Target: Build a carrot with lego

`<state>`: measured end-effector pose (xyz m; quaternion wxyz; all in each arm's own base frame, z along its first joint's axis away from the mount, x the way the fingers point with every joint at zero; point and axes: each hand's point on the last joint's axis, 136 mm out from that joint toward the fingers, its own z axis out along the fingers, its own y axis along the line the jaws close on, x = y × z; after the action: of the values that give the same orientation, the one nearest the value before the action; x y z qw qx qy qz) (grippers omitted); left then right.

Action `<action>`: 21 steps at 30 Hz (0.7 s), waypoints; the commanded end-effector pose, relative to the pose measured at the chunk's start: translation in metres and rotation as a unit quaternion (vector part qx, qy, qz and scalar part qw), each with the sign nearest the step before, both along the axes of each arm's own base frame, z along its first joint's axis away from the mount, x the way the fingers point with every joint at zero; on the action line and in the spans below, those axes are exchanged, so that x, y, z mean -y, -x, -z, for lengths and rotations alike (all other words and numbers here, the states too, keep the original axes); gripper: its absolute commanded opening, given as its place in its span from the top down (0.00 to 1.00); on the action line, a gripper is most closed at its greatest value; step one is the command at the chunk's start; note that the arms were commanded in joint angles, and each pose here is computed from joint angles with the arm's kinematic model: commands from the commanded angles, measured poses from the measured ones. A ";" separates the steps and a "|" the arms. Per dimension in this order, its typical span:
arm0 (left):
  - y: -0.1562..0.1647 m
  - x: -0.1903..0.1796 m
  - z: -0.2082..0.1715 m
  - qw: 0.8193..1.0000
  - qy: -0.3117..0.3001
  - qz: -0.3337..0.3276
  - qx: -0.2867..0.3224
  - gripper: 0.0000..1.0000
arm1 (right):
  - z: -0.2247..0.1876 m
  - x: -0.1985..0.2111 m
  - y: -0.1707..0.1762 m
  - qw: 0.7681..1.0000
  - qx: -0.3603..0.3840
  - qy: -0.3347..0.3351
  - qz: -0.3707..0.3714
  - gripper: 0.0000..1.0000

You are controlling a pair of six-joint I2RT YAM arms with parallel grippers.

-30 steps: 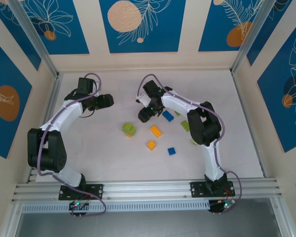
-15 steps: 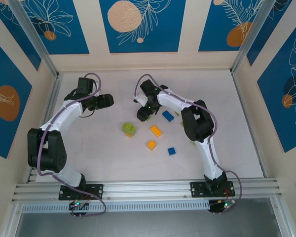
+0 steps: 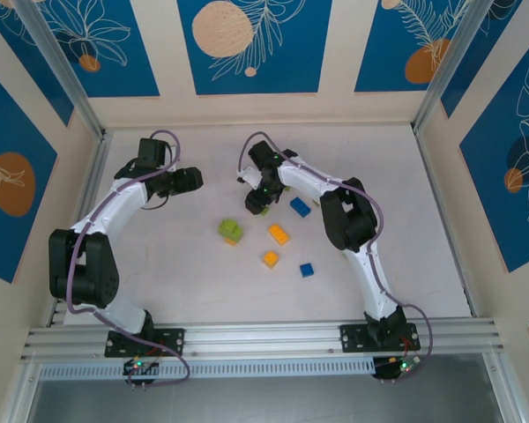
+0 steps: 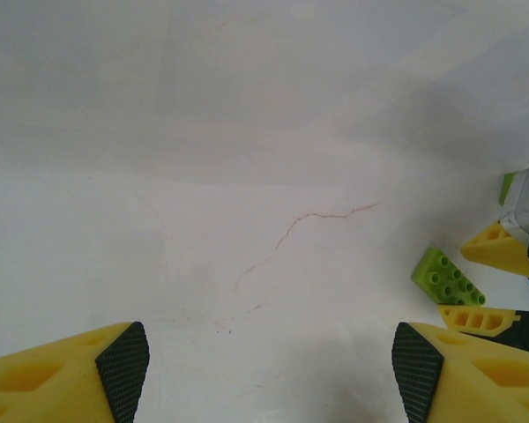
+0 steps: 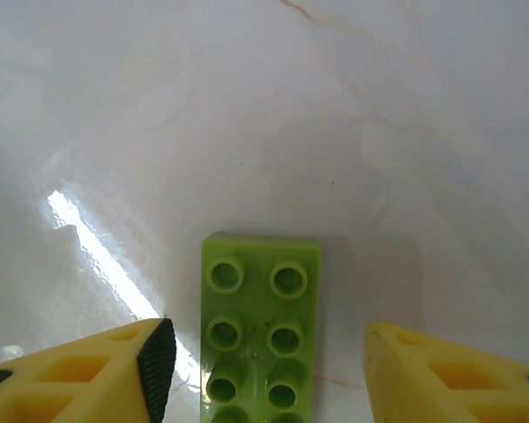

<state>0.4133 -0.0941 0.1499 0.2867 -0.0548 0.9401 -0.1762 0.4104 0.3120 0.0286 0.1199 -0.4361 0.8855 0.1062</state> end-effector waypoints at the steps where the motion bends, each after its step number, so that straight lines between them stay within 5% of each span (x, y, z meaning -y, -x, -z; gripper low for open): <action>1: -0.002 -0.004 -0.005 1.000 0.012 -0.004 0.007 0.24 | 0.011 -0.001 0.010 1.000 -0.020 0.015 -0.015 0.41; 21: -0.003 -0.004 -0.002 1.000 0.012 -0.005 0.006 0.24 | 0.015 0.001 0.015 0.999 -0.033 0.029 -0.010 0.64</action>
<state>0.4133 -0.0939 0.1502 0.2861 -0.0552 0.9395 -0.1800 0.4108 0.3078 0.0220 0.1107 -0.4436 0.8853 0.0846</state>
